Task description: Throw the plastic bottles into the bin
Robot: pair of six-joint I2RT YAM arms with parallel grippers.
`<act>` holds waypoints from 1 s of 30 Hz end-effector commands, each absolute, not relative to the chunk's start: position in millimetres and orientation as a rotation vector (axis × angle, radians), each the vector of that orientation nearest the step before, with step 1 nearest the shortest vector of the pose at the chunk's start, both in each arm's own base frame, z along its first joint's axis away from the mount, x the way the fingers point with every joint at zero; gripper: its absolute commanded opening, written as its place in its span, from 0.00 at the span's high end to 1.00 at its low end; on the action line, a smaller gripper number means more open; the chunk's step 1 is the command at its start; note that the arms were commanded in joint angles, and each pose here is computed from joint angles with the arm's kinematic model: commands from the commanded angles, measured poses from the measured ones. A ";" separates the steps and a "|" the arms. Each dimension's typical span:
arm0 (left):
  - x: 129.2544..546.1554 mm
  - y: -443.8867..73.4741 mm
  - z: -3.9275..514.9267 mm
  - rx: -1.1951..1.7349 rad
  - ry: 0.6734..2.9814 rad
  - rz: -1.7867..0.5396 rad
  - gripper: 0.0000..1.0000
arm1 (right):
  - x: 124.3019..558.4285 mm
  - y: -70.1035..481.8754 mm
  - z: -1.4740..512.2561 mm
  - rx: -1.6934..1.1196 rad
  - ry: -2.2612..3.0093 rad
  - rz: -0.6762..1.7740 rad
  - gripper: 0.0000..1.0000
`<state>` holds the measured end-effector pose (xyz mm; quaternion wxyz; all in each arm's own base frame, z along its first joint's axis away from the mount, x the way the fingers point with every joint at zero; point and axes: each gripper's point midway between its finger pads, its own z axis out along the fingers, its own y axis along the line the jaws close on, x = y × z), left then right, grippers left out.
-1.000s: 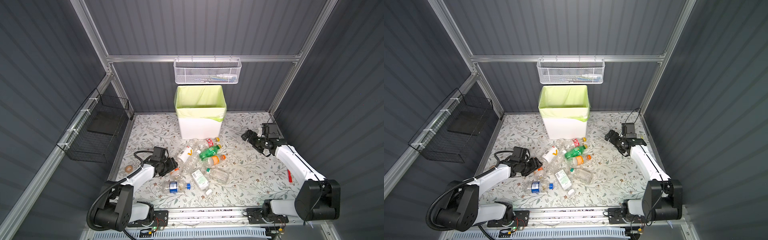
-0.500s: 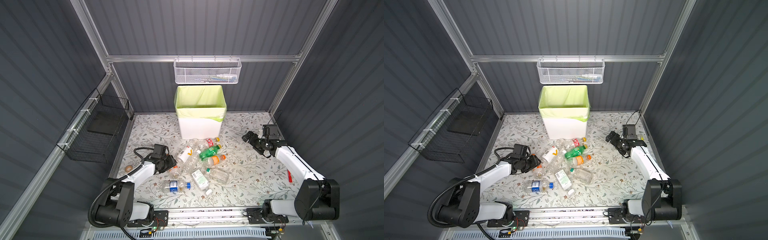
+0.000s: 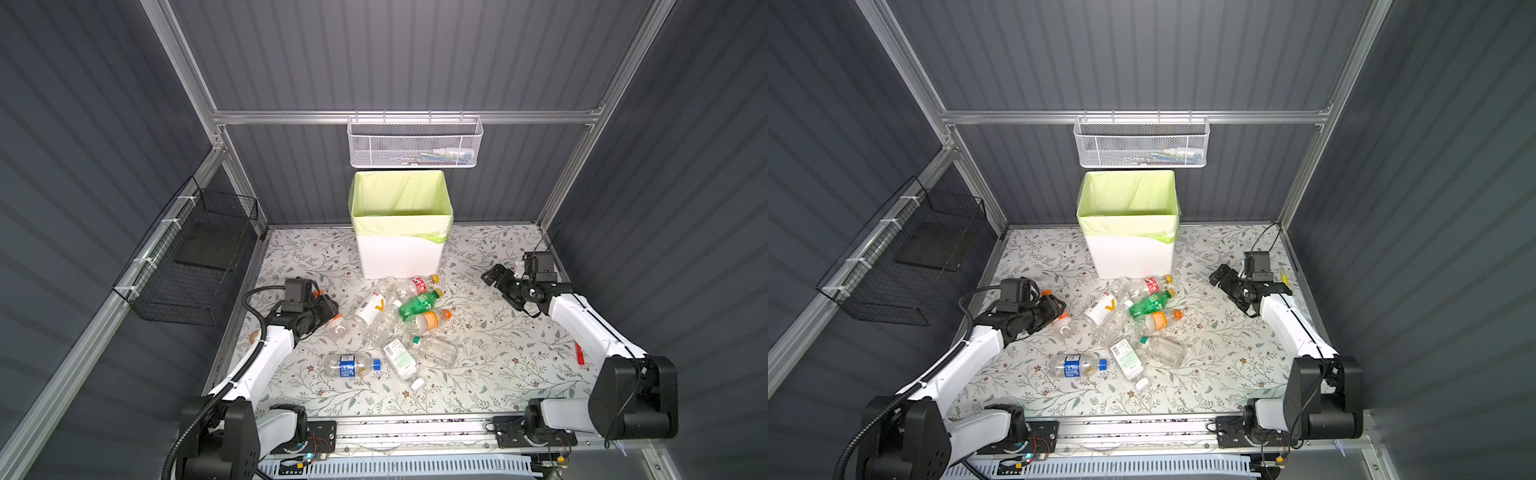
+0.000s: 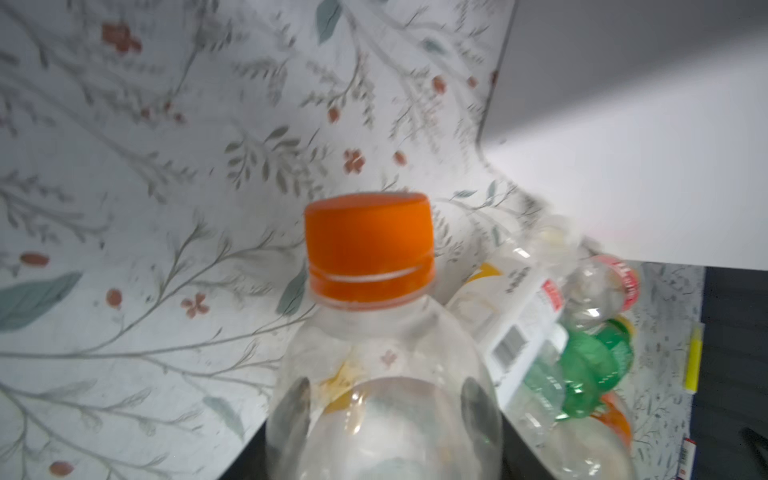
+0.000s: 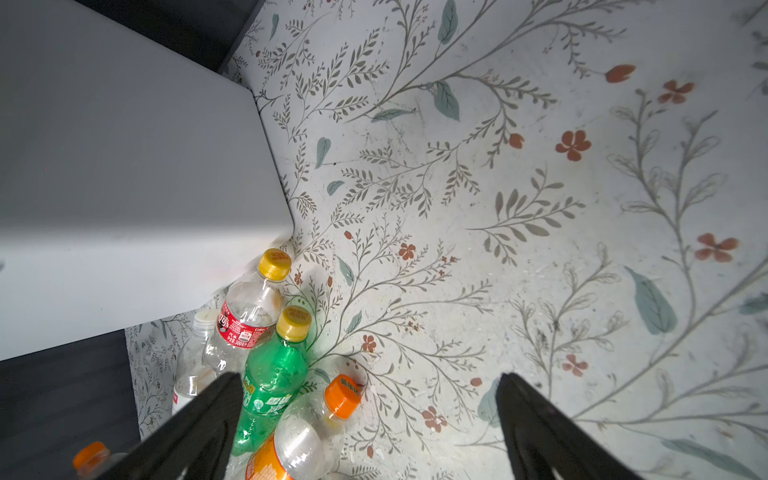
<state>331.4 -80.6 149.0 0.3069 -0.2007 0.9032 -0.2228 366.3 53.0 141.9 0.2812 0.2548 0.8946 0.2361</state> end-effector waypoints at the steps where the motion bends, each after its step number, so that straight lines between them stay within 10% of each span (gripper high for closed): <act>1: 386.2 -97.5 287.7 -0.333 2.089 -0.705 0.47 | 368.7 55.9 146.1 0.684 2.383 0.668 0.03; 4: 420.9 -125.2 434.9 -0.150 1.794 -0.875 0.42 | 369.9 56.1 150.5 0.679 2.375 0.672 0.03; 7: 439.2 -167.2 548.5 0.026 1.557 -1.051 0.01 | 370.6 57.7 151.8 0.675 2.374 0.681 0.03; 9: 468.8 -188.0 561.7 0.066 1.554 -1.106 0.01 | 371.0 60.3 152.2 0.680 2.373 0.702 0.03; 18: 512.3 -150.0 525.1 -0.025 1.601 -1.009 0.01 | 358.9 60.5 144.4 0.686 2.393 0.679 0.03; 30: 419.0 -111.0 388.6 0.269 1.979 -0.601 0.01 | 357.7 65.7 143.7 0.565 2.467 0.608 0.03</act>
